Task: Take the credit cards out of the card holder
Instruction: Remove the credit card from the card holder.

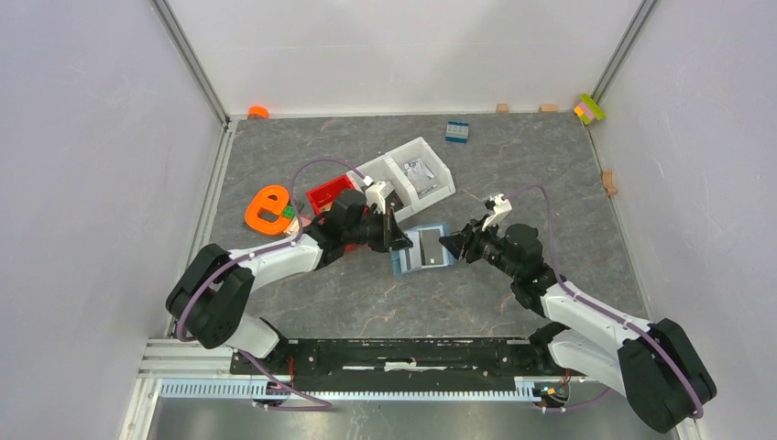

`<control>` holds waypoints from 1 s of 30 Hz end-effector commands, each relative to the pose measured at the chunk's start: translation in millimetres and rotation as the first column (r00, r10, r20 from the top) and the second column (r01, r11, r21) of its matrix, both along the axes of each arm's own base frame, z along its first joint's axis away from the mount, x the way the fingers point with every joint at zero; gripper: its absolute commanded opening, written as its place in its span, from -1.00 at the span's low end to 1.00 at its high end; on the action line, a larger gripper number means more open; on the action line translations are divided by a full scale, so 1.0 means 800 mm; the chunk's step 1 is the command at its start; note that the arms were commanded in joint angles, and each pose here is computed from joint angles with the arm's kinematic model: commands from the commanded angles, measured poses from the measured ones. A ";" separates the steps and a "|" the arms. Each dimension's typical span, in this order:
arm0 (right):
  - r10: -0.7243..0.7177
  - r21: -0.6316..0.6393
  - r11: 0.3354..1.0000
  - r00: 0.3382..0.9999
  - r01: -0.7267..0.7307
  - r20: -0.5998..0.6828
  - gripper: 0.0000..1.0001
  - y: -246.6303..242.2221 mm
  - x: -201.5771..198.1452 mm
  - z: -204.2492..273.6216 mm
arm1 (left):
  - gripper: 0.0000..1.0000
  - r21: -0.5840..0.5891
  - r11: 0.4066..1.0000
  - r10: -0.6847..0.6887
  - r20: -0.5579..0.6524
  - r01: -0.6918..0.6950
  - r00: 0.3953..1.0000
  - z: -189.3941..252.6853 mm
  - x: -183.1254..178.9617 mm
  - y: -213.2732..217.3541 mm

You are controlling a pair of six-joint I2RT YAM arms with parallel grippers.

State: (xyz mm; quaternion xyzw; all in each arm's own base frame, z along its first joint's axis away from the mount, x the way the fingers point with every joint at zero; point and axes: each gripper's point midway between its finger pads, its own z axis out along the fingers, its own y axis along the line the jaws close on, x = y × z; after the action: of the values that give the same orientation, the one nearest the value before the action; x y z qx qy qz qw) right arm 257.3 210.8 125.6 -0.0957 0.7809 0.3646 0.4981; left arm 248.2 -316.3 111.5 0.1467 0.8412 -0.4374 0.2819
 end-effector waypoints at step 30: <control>0.287 0.186 0.936 0.953 -0.300 0.093 -0.23 0.049 -0.036 0.051 | -0.90 -0.342 0.930 -0.086 0.154 0.135 0.984 0.101 -0.026 -0.011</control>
State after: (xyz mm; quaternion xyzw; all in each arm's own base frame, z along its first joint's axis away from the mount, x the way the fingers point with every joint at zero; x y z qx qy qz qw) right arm 232.4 245.7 138.1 -0.1644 0.7421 0.4601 0.4589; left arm 235.7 -318.5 147.8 0.1522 0.7734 -0.5307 0.3115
